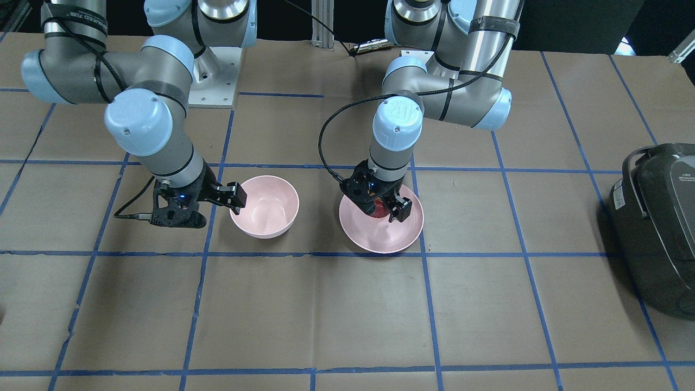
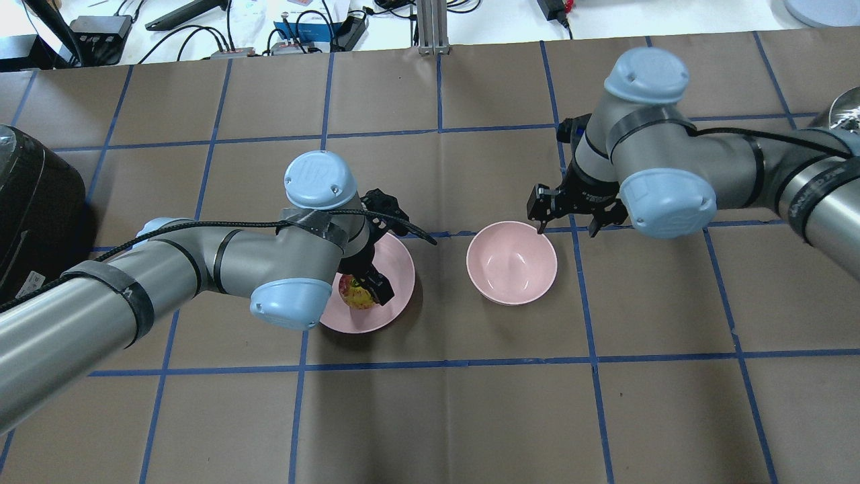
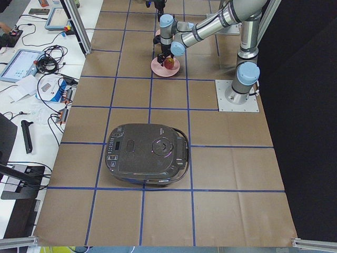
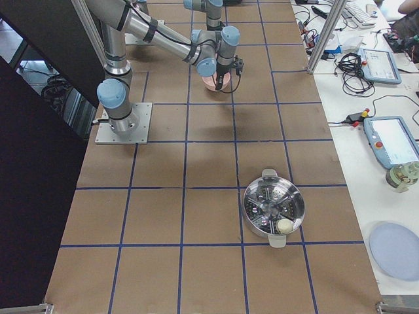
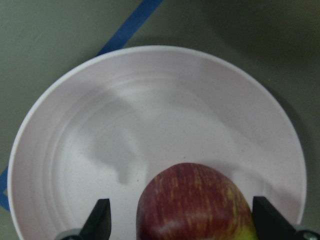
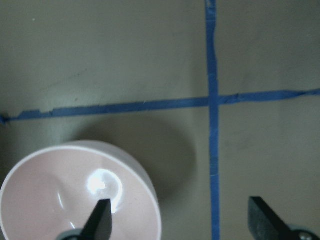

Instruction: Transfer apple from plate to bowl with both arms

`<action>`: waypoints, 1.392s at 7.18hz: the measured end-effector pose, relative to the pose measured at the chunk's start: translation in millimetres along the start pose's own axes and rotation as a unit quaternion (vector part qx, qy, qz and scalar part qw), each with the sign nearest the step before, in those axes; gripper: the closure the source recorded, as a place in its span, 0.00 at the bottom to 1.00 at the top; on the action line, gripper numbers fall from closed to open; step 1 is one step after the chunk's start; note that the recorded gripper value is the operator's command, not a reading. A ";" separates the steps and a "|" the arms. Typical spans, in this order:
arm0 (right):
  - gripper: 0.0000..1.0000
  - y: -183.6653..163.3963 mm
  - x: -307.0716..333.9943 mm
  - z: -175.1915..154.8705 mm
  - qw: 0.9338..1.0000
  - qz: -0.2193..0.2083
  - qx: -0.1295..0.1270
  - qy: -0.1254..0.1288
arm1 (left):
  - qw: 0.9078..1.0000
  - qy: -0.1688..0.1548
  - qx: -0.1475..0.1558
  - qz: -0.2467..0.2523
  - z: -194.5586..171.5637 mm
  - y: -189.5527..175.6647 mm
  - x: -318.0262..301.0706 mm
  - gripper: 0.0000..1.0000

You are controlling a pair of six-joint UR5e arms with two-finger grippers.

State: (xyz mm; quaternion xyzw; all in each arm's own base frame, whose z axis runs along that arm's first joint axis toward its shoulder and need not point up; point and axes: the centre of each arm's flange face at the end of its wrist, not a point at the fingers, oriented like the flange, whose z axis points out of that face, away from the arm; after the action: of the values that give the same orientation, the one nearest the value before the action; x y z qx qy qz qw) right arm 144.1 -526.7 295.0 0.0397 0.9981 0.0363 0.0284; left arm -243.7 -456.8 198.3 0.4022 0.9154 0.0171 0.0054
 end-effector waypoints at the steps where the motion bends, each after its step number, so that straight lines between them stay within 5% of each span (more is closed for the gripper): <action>1: 0.00 -9.6 14.4 -47.5 1.000 0.011 0.008 0.024 | 1.000 -0.001 0.001 0.002 -1.1 -1.0 -0.8 0.36; 4: 0.00 7.8 27.6 -187.6 0.996 0.025 0.063 0.055 | 1.000 -0.007 0.006 0.000 -11.7 -1.1 0.8 0.84; 7: 0.00 14.9 25.2 -209.6 0.996 0.019 0.076 0.050 | 0.997 -0.005 0.009 -0.080 -29.6 -3.2 8.4 0.90; 8: 0.00 14.9 23.6 -208.1 0.996 0.019 0.076 0.042 | 0.990 -0.007 0.014 -0.142 -47.3 -10.6 12.9 0.92; 10: 0.00 15.7 22.8 -202.3 0.997 0.018 0.071 0.037 | 0.959 -0.001 -0.001 -0.284 -98.1 -41.8 26.6 0.92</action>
State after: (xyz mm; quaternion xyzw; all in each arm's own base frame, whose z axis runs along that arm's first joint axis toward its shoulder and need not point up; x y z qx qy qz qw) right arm 110.5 -523.4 496.4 0.0581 0.9977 -0.0325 -0.0119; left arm -294.8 -468.2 295.0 0.1261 0.9918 0.0156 0.0117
